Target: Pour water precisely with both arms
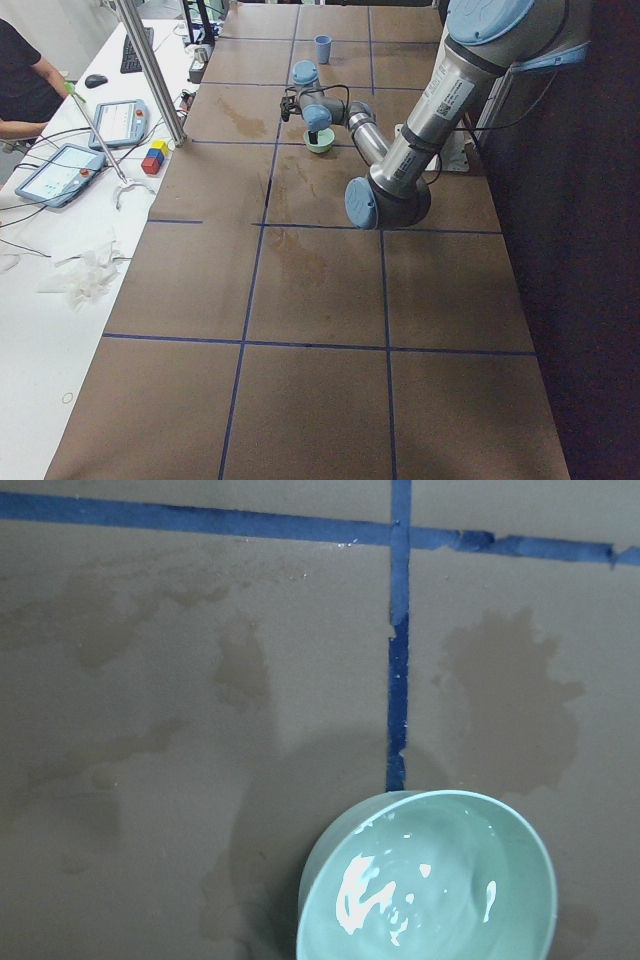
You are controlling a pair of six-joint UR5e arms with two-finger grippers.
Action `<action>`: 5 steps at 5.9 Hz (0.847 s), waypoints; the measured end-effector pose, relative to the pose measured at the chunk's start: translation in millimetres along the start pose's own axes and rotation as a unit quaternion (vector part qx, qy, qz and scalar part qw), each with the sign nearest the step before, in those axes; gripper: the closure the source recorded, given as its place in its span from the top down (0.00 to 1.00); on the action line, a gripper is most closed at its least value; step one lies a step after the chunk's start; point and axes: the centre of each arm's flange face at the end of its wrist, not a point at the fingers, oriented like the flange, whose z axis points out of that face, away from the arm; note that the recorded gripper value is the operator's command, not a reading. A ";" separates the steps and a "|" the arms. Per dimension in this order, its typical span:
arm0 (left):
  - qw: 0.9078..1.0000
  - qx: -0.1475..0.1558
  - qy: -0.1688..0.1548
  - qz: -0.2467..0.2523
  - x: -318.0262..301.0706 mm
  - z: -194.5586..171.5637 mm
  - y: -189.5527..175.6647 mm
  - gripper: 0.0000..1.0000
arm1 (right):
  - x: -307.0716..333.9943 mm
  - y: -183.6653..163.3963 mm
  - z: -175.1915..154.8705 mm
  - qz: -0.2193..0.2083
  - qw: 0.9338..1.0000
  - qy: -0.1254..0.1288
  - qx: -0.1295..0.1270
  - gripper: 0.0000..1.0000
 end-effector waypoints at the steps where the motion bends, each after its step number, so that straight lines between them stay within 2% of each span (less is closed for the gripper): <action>1: 1.000 0.015 0.010 -0.003 -16.4 -25.6 5.6 1.00 | -17.6 1.1 13.4 -0.008 1.000 -0.004 0.016 0.98; 3: 0.999 0.035 0.018 -0.007 -48.8 -69.3 16.4 1.00 | -52.6 0.9 53.2 0.009 0.998 0.002 0.069 0.99; 5: 0.999 0.045 0.012 -0.015 -63.9 -86.1 22.3 1.00 | -79.5 27.6 92.7 0.032 0.990 0.013 0.134 0.97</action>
